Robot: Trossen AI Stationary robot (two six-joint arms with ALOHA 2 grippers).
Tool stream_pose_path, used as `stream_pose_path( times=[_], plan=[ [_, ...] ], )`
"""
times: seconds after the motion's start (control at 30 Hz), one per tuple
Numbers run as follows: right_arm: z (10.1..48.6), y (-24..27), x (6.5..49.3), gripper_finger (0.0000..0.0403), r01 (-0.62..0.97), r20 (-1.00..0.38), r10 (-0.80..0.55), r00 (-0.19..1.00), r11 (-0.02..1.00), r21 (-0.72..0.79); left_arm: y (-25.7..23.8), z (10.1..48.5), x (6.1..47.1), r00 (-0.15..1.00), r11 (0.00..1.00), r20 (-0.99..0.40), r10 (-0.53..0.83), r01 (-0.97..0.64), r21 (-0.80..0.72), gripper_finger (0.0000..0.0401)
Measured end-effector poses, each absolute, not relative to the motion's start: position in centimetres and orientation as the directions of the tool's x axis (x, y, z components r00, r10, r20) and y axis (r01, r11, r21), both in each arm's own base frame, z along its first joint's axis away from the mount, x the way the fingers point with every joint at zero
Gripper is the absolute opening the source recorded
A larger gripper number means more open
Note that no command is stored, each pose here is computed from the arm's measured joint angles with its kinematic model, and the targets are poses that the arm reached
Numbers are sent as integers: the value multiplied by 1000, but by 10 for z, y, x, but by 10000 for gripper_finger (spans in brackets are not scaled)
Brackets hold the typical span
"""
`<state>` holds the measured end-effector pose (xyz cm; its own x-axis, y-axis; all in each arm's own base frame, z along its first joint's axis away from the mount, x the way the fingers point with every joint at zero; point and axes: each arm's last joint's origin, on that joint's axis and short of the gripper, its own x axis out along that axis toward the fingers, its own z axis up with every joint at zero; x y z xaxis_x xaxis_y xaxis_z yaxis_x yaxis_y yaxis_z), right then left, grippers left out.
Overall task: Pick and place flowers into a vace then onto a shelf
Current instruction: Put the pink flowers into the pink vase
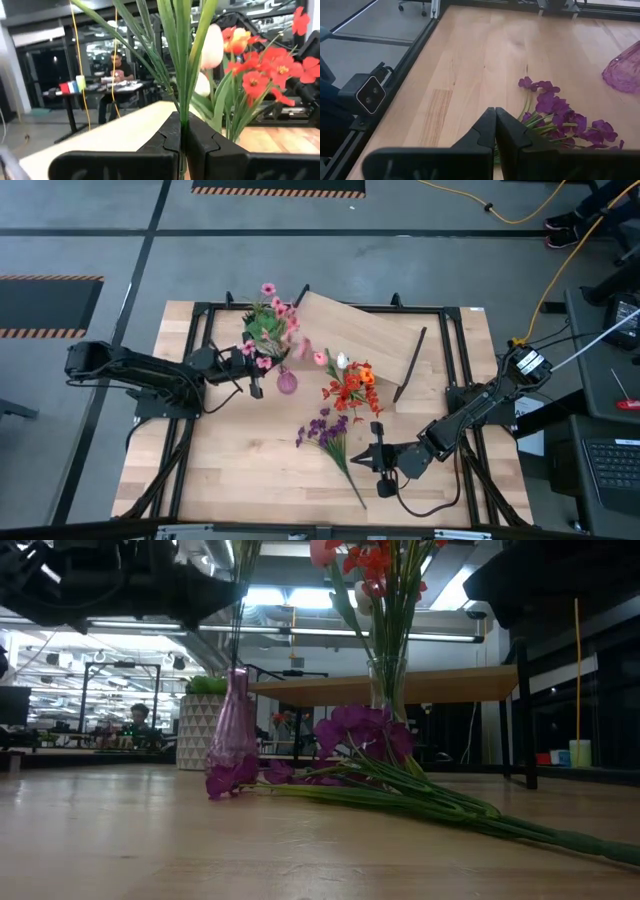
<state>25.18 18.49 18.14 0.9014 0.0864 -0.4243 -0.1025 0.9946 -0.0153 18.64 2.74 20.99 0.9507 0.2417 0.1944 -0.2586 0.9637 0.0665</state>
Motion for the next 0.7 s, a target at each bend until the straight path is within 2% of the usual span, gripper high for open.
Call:
stream_pose_path(
  times=[0.17,0.7],
  plan=[
    [181,185,252,14,-102,-424,85,902,995,-16,29,200,183,958,970,167,235,-242,23,3],
    [182,185,252,14,-102,-423,85,902,995,-17,31,182,191,965,966,67,255,-256,17,9]
  ],
)
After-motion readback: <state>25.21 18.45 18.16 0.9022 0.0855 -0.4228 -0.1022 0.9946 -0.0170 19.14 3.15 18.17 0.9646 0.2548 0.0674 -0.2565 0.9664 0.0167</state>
